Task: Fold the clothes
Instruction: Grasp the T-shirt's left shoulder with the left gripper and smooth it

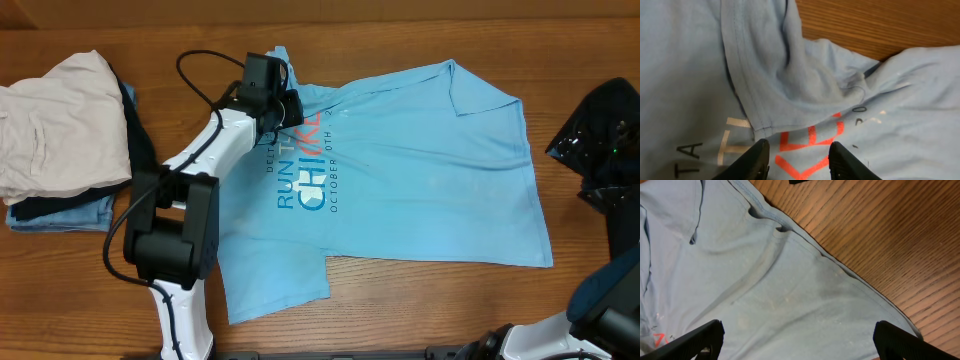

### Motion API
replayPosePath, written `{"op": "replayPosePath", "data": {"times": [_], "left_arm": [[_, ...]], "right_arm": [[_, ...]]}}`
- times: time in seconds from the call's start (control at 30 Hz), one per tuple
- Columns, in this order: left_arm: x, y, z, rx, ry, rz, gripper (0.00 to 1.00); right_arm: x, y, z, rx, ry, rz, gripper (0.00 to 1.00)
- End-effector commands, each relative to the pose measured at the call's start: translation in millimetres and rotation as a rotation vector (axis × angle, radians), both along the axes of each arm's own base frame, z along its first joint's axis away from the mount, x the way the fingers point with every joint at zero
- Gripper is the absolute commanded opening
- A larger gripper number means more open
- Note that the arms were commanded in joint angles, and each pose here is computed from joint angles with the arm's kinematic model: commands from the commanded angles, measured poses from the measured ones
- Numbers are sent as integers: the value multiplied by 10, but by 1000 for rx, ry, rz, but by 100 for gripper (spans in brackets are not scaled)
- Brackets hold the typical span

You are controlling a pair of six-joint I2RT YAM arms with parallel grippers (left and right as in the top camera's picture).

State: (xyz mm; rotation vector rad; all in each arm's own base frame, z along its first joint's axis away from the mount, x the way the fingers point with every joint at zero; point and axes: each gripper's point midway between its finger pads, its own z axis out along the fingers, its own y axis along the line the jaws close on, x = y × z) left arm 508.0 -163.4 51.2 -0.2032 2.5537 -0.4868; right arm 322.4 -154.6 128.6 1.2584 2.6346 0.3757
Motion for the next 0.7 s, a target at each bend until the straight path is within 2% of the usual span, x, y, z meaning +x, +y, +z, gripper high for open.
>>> {"op": "replayPosePath", "data": {"times": [0.0,0.2,0.43,0.53,0.6,0.67], "left_arm": [[115,57,-148,31,-11,43,42],[140,159,-375,87,4,78,41],[191,147,-351,74,-17,88,40],[214,139,-333,67,-28,93,34],[214,139,-333,55,-22,110,25],[214,139,-333,55,-22,110,27]], "right_arm": [[71,-21,103,-16,-34,8,100],[70,-21,103,-16,-33,8,100],[70,-21,103,-16,-33,8,100],[71,-20,103,-16,-33,8,100],[70,-21,103,-16,-33,8,100],[71,-20,103,-16,-33,8,100]]}}
